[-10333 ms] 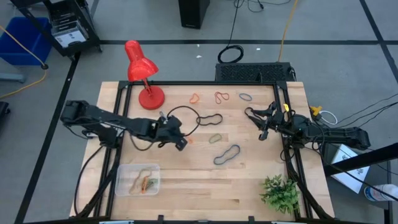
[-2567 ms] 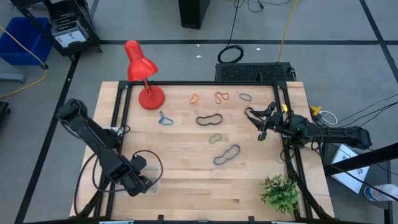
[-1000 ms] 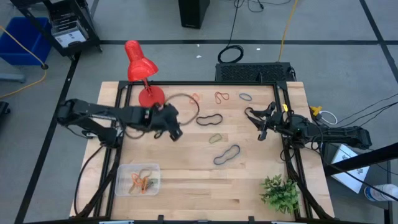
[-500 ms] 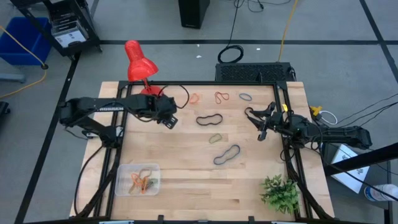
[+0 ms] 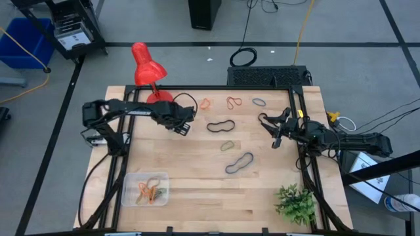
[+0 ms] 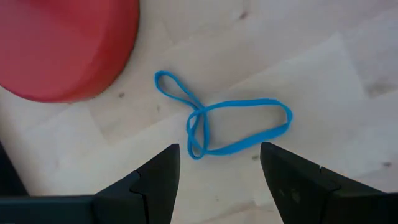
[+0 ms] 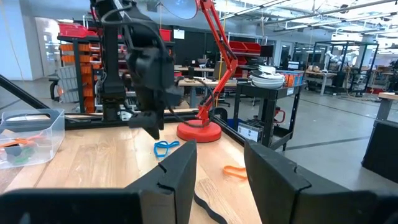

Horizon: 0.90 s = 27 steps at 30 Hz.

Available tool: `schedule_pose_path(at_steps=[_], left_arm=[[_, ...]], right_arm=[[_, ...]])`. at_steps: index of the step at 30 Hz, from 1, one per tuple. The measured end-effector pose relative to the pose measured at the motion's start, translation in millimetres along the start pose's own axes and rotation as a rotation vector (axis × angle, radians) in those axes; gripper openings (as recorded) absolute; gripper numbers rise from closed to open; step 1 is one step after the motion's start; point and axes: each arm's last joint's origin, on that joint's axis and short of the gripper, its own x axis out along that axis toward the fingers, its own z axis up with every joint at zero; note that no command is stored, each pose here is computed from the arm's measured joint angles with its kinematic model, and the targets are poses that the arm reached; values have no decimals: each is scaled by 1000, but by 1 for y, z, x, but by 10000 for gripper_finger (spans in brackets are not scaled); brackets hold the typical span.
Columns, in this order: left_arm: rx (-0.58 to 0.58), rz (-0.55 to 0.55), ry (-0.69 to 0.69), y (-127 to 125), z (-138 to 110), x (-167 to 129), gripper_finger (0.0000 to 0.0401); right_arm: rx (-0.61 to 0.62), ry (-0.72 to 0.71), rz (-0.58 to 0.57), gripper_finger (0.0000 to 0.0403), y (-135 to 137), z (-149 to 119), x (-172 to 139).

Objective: Pick and place rubber bands into bin
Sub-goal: Put the middle left blue rubber band into the transparent bin

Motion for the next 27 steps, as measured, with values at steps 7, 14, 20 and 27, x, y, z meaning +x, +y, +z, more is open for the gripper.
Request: schedule_pose_path(at_steps=[7,14,20,27], left_arm=[[-8,-8,40,-3,11,21,229],[-35,3,50,1,16,25,229],[-62,0,62,4,17,26,229],[-66,12,88,6,15,27,229]], right_arm=[[-1,5,0,130,0,-1,0],[-6,7,0,130,0,-1,0],[-6,9,0,130,0,-1,0],[-6,9,0,130,0,-1,0]])
